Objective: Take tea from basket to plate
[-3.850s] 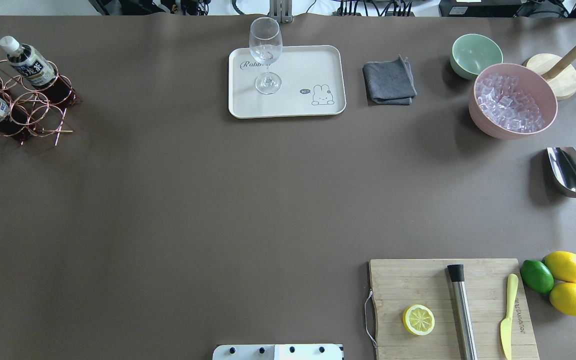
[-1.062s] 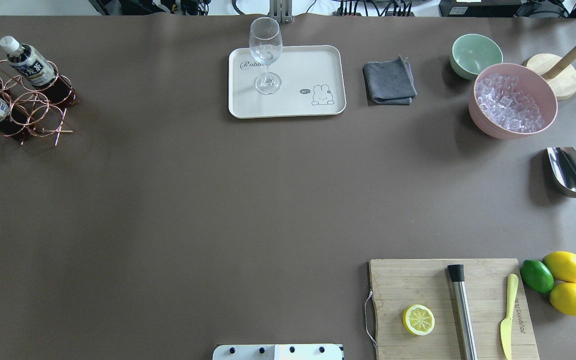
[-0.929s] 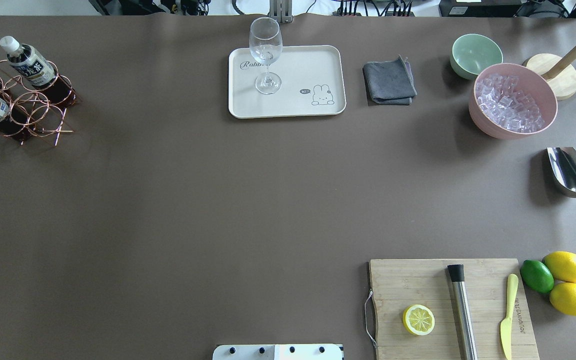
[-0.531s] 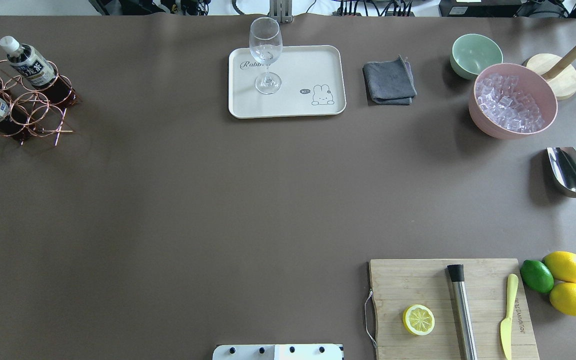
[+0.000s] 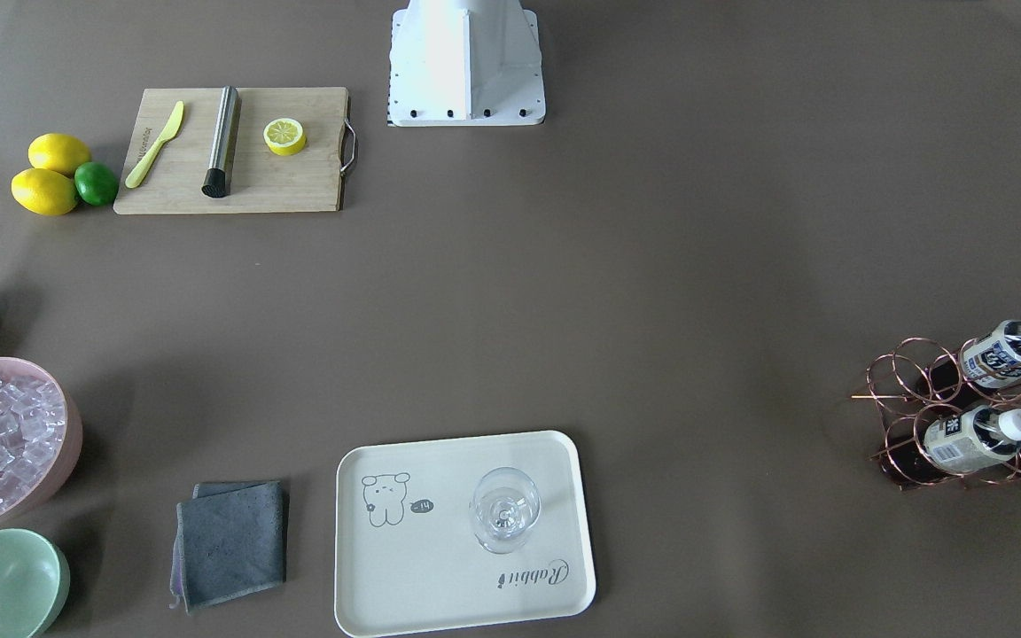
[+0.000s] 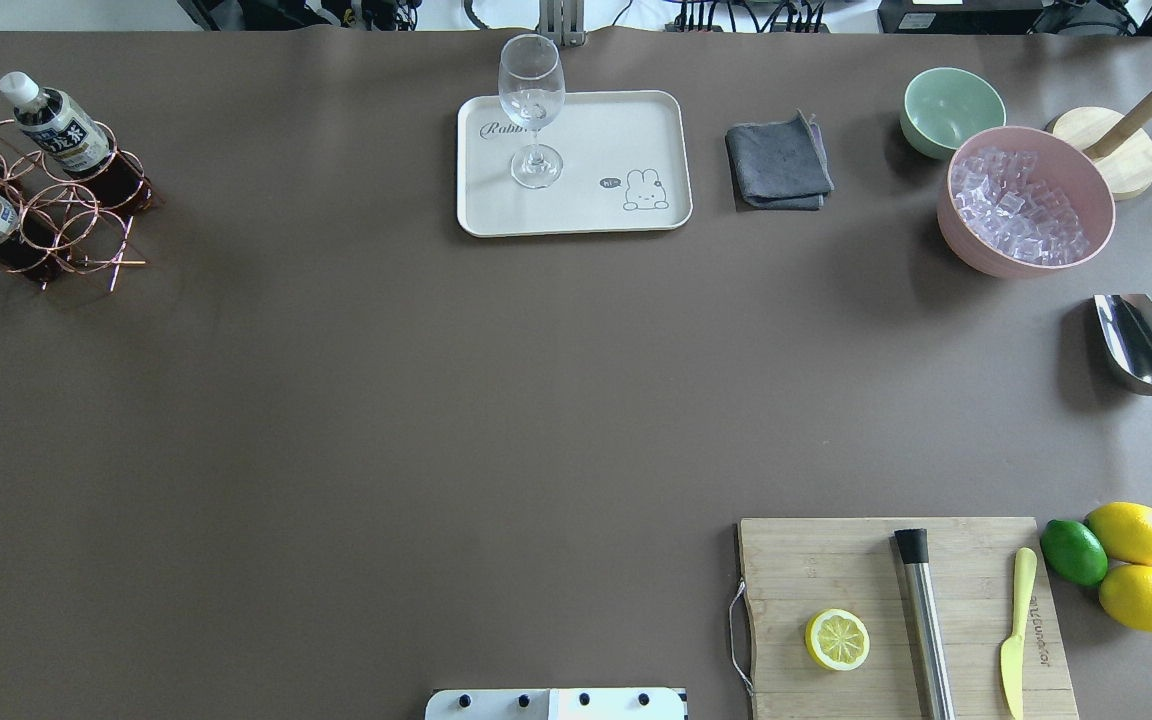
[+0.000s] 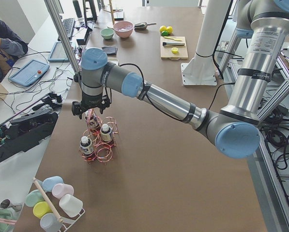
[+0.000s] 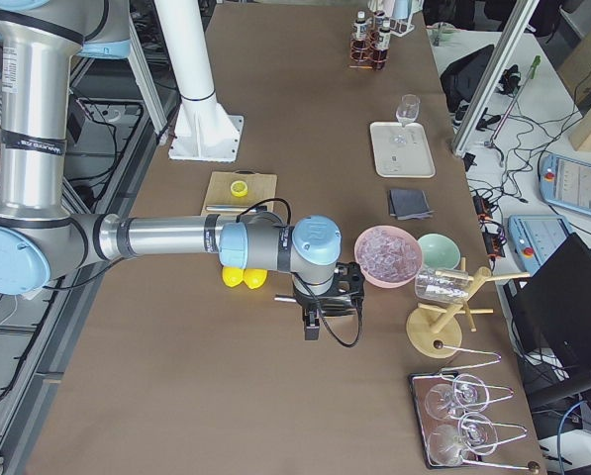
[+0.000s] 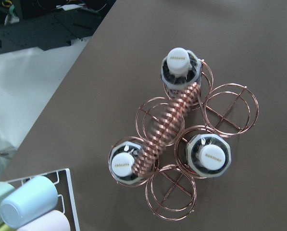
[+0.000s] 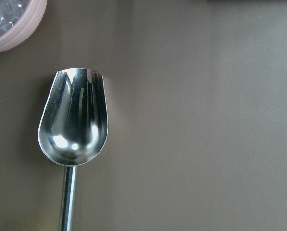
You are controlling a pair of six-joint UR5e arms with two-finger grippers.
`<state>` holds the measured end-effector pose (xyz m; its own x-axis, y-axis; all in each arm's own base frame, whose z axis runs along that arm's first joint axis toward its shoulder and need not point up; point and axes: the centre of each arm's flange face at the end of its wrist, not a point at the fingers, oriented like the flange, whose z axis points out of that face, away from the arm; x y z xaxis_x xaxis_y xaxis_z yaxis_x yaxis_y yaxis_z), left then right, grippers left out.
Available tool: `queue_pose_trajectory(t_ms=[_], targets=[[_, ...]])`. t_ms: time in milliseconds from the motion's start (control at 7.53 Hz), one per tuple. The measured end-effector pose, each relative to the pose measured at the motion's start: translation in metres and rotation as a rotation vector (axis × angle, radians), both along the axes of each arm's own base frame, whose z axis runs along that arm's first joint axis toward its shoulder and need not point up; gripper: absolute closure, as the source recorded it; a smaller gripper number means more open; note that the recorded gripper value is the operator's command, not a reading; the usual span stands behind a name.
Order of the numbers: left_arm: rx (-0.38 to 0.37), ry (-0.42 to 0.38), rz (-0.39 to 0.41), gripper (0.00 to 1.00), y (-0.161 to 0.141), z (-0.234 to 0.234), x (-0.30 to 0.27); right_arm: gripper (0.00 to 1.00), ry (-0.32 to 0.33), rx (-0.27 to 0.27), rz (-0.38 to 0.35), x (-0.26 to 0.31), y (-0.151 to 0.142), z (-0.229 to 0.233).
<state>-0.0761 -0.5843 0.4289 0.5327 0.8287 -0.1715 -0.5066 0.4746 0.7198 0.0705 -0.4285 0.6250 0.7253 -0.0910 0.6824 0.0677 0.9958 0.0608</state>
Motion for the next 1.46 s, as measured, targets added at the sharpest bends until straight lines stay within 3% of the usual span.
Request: queue_pose_trajectory(t_ms=[398, 796, 1460], targets=[[0.145, -0.041, 0.19, 0.03, -0.035, -0.047, 0.047, 0.0, -0.002, -0.001, 0.004, 0.002, 0.001, 0.0], [0.235, -0.027, 0.371, 0.03, -0.061, -0.032, 0.069, 0.0, -0.003, -0.001, 0.007, 0.003, 0.001, 0.0], [0.239, -0.026, 0.453, 0.03, -0.059, 0.015, 0.069, 0.0, -0.003, -0.002, 0.007, 0.003, 0.001, 0.001]])
